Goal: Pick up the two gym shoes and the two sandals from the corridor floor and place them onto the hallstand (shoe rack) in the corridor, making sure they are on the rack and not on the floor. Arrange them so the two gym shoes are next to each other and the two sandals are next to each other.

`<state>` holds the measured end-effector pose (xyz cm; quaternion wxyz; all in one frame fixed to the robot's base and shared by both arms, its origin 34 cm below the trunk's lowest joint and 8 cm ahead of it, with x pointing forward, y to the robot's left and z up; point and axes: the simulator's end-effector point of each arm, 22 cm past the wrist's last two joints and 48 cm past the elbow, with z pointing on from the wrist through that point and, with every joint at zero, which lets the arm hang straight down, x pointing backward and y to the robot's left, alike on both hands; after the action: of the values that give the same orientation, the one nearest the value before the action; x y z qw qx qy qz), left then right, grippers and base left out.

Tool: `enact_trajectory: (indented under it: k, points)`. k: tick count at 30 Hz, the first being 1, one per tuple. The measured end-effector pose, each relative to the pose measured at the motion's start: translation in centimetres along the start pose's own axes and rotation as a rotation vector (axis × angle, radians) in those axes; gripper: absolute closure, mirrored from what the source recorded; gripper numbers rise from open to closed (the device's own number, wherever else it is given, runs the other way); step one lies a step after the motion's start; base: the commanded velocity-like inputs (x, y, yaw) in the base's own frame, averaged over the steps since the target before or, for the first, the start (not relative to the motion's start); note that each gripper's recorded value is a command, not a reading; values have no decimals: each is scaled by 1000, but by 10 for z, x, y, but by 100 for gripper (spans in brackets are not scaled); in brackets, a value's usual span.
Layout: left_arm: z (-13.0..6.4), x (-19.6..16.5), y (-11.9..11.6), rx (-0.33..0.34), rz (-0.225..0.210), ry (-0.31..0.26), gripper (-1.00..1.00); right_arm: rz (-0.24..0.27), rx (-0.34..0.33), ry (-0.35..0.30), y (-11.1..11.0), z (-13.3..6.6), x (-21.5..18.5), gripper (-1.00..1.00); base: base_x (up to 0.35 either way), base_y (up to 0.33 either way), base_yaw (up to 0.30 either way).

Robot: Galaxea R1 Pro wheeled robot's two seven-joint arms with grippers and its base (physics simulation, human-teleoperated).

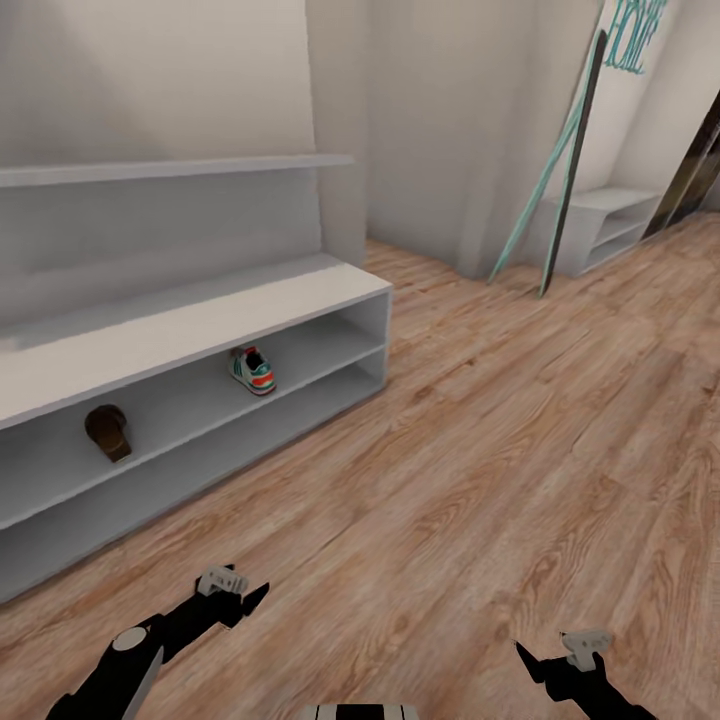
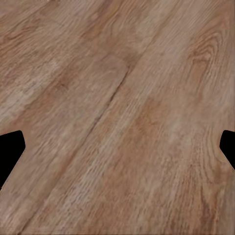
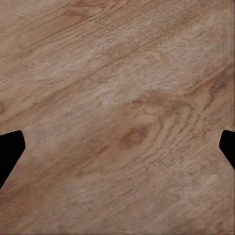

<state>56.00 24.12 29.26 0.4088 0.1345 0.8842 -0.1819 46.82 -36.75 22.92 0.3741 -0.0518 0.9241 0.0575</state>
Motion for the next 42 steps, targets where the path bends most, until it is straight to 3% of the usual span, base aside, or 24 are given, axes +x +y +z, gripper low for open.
enact_trajectory:
  k: [4,10,18,22,34,42]
  points:
    - [0,0,7,-40,-3,-1,-100,-1,2,-3,-1,0,-2,-100,0,0,-285]
    - [0,2,8,-47,-6,1,-100,-3,4,-9,-1,-1,-4,-100,0,0,-285]
    - [5,3,-7,-28,-19,1,-100,103,113,-56,-42,-14,-10,-100,24,0,-285]
    - [6,2,-9,-26,-19,-1,-100,121,123,-63,-44,-16,-10,-100,120,0,-286]
    - [5,-1,-9,-26,-18,-7,-100,122,123,-67,-44,-17,-11,-100,294,0,-273]
    - [5,-1,-8,-29,-20,-8,-100,123,124,-68,-43,-16,-11,-100,337,0,-42]
